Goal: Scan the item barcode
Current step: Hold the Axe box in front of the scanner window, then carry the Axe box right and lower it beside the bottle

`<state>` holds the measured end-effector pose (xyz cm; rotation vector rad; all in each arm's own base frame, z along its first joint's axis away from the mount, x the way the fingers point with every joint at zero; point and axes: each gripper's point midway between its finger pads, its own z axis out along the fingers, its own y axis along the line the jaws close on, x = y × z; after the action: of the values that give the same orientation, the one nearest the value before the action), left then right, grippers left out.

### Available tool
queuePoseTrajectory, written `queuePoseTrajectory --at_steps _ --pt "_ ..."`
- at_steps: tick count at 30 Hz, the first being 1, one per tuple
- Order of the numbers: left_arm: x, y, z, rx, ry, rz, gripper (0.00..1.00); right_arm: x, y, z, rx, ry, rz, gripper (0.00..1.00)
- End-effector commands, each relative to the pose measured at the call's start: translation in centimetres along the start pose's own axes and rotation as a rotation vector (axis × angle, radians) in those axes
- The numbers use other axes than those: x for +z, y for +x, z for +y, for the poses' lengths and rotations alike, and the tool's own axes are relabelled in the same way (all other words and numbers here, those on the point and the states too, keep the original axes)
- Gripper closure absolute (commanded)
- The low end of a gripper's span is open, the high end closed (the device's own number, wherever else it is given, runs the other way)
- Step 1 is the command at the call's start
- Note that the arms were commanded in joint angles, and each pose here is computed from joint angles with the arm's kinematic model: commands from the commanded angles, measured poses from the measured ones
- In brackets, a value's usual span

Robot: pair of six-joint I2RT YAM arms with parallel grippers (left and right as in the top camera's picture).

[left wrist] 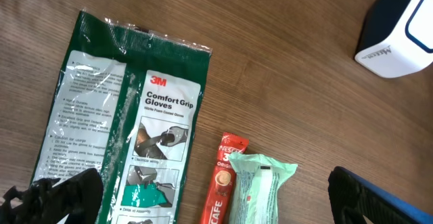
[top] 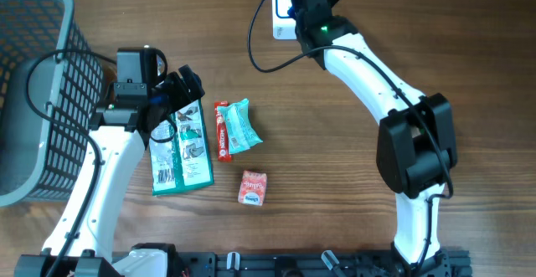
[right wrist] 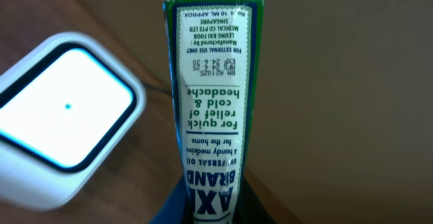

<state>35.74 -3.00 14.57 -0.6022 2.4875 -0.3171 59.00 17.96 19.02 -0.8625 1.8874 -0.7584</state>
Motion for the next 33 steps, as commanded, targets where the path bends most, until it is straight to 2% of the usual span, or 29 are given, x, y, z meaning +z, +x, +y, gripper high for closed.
queuePoseTrajectory --at_steps 1,8,13,33 --pt "-0.7 -0.9 -0.4 0.007 0.006 -0.033 0.00 1.6 0.4 0.9 -0.135 0.057 0.024 0.96" --pt "-0.7 -0.9 -0.4 0.007 0.006 -0.033 0.00 4.4 3.0 3.5 -0.340 0.123 0.130 0.96" --pt "-0.7 -0.9 -0.4 0.007 0.006 -0.033 0.00 5.2 4.1 4.3 -0.342 0.149 0.171 0.96" --pt "-0.7 -0.9 -0.4 0.007 0.005 -0.034 0.00 3.8 2.7 5.1 -0.356 0.170 0.172 0.96"
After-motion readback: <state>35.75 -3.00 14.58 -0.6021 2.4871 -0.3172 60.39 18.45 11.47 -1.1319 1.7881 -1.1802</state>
